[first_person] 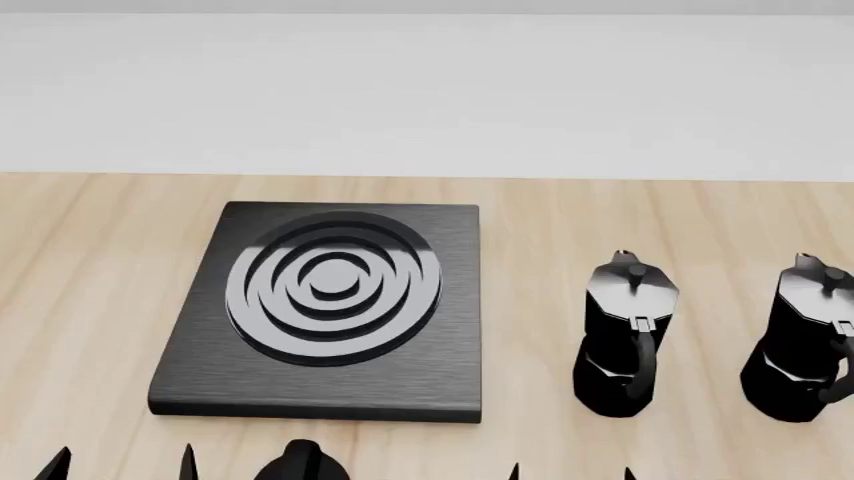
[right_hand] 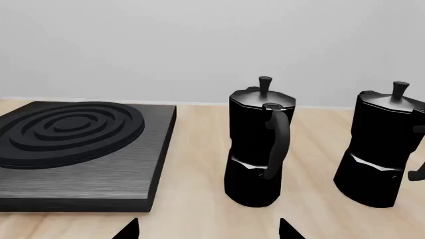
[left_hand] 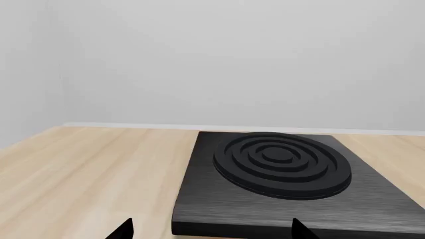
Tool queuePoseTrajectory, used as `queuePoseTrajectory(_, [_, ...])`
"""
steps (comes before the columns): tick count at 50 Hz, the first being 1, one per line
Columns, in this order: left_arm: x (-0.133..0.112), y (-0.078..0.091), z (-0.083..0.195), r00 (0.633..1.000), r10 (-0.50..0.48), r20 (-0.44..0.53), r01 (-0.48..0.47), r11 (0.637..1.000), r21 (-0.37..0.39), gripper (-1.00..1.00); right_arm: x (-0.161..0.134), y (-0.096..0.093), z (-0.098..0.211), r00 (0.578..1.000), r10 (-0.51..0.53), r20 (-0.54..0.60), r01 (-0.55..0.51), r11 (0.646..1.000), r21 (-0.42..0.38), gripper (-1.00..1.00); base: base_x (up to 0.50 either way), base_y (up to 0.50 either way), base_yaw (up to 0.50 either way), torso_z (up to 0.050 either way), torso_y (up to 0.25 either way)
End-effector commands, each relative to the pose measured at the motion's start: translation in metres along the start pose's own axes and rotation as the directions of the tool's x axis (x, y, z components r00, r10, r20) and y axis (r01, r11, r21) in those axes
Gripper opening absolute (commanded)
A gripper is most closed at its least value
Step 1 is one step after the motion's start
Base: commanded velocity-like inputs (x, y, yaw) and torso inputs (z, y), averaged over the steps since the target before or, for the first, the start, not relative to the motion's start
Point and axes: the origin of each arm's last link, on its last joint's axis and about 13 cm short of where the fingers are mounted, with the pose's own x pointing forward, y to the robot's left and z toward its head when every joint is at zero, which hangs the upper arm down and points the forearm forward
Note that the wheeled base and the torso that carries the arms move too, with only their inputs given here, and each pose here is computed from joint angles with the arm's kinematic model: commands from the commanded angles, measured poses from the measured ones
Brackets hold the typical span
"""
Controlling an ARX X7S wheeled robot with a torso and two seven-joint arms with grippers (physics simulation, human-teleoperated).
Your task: Put the right moka pot on the stove.
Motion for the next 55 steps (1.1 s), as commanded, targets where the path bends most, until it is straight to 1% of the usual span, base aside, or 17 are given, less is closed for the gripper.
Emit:
queuePoseTrajectory(1, [0.000, 0.000, 0.001, 1.000, 0.001, -0.001, -0.001, 1.000, -0.001, 1.00, 0.000, -0.001, -0.001, 1.000, 0.001, -0.001, -0.001, 1.000, -0.003, 1.00, 0.27, -0.11, 0.00, 0.000, 0.000])
queuePoseTrajectory(9, [0.001, 0.001, 0.001, 1.000, 0.005, -0.002, -0.005, 1.000, -0.008, 1.00, 0.000, -0.001, 0.000, 1.000, 0.003, 0.000, -0.003, 1.000, -0.002, 1.00, 0.31, -0.11, 0.00, 0.000, 0.000])
queuePoseTrajectory(13, [0.000, -0.001, 0.001, 1.000, -0.009, -0.028, 0.009, 1.000, 0.019, 1.00, 0.000, -0.002, 0.004, 1.000, 0.010, -0.004, -0.010, 1.000, -0.018, 1.00, 0.13, -0.01, 0.00, 0.000, 0.000])
queuePoseTrajectory(14, [-0.001, -0.001, 0.003, 0.998, -0.018, -0.062, 0.018, 1.000, 0.003, 1.00, 0.000, -0.003, 0.007, 1.000, 0.011, 0.000, -0.011, 1.000, -0.023, 1.00, 0.00, 0.00, 0.00, 0.000, 0.000])
queuePoseTrajectory(15, [-0.002, -0.001, 0.008, 0.999, -0.009, -0.049, 0.010, 1.000, 0.010, 1.00, 0.000, -0.003, 0.010, 1.000, 0.013, 0.002, -0.013, 1.000, -0.027, 1.00, 0.00, 0.00, 0.00, 0.000, 0.000])
queuePoseTrajectory(16, [-0.003, -0.002, 0.013, 1.000, -0.001, -0.024, 0.002, 0.999, 0.036, 1.00, -0.001, -0.004, 0.013, 1.000, 0.018, 0.005, -0.017, 0.999, -0.028, 1.00, 0.00, 0.00, 0.00, 0.000, 0.000])
queuePoseTrajectory(21, [-0.002, -0.001, 0.036, 1.000, 0.013, -0.007, -0.013, 0.999, 0.049, 1.00, -0.004, -0.005, 0.027, 0.999, 0.027, 0.031, -0.026, 0.999, -0.037, 1.00, 0.00, 0.00, 0.00, 0.000, 0.000])
queuePoseTrajectory(30, [-0.005, -0.001, 0.070, 0.999, 0.003, 0.037, -0.006, 0.996, 0.086, 1.00, -0.010, -0.009, 0.052, 0.995, 0.033, 0.091, -0.028, 0.998, -0.060, 1.00, 0.00, 0.00, 0.00, 0.000, 0.000])
queuePoseTrajectory(33, [-0.007, -0.003, 0.083, 0.998, -0.015, 0.061, 0.008, 0.994, 0.107, 1.00, -0.011, -0.009, 0.060, 0.993, 0.036, 0.116, -0.027, 0.997, -0.076, 1.00, 0.00, 0.00, 0.00, 0.000, 0.000])
queuePoseTrajectory(38, [-0.008, -0.004, 0.105, 0.995, -0.023, 0.097, 0.011, 0.993, 0.117, 1.00, -0.012, -0.009, 0.078, 0.987, 0.044, 0.154, -0.031, 0.996, -0.087, 1.00, 0.00, 0.00, 0.00, 0.000, 0.000])
queuePoseTrajectory(45, [-0.009, -0.004, 0.127, 0.988, -0.033, 0.150, 0.014, 0.992, 0.124, 1.00, -0.014, -0.010, 0.100, 0.978, 0.052, 0.203, -0.031, 0.994, -0.108, 1.00, 0.00, 0.00, 0.00, 0.000, 0.000])
queuePoseTrajectory(48, [-0.008, -0.004, 0.133, 0.986, -0.033, 0.162, 0.013, 0.992, 0.127, 1.00, -0.013, -0.009, 0.104, 0.975, 0.056, 0.214, -0.030, 0.992, -0.121, 1.00, 0.00, 0.00, 0.00, 0.000, 0.000])
queuePoseTrajectory(53, [-0.008, -0.005, 0.145, 0.982, -0.038, 0.184, 0.012, 0.990, 0.139, 1.00, -0.013, -0.009, 0.113, 0.971, 0.050, 0.235, -0.022, 0.993, -0.117, 1.00, 0.00, 0.00, 0.00, 0.000, 0.000])
queuePoseTrajectory(54, [-0.009, -0.006, 0.146, 0.981, -0.044, 0.190, 0.016, 0.989, 0.148, 1.00, -0.013, -0.009, 0.113, 0.970, 0.050, 0.240, -0.020, 0.992, -0.122, 1.00, 0.00, 0.00, 0.00, 0.000, 0.000])
queuePoseTrajectory(55, [-0.010, -0.006, 0.148, 0.980, -0.044, 0.192, 0.015, 0.988, 0.152, 1.00, -0.012, -0.009, 0.104, 0.969, 0.053, 0.241, -0.026, 0.993, -0.117, 1.00, 0.00, 0.00, 0.00, 0.000, 0.000])
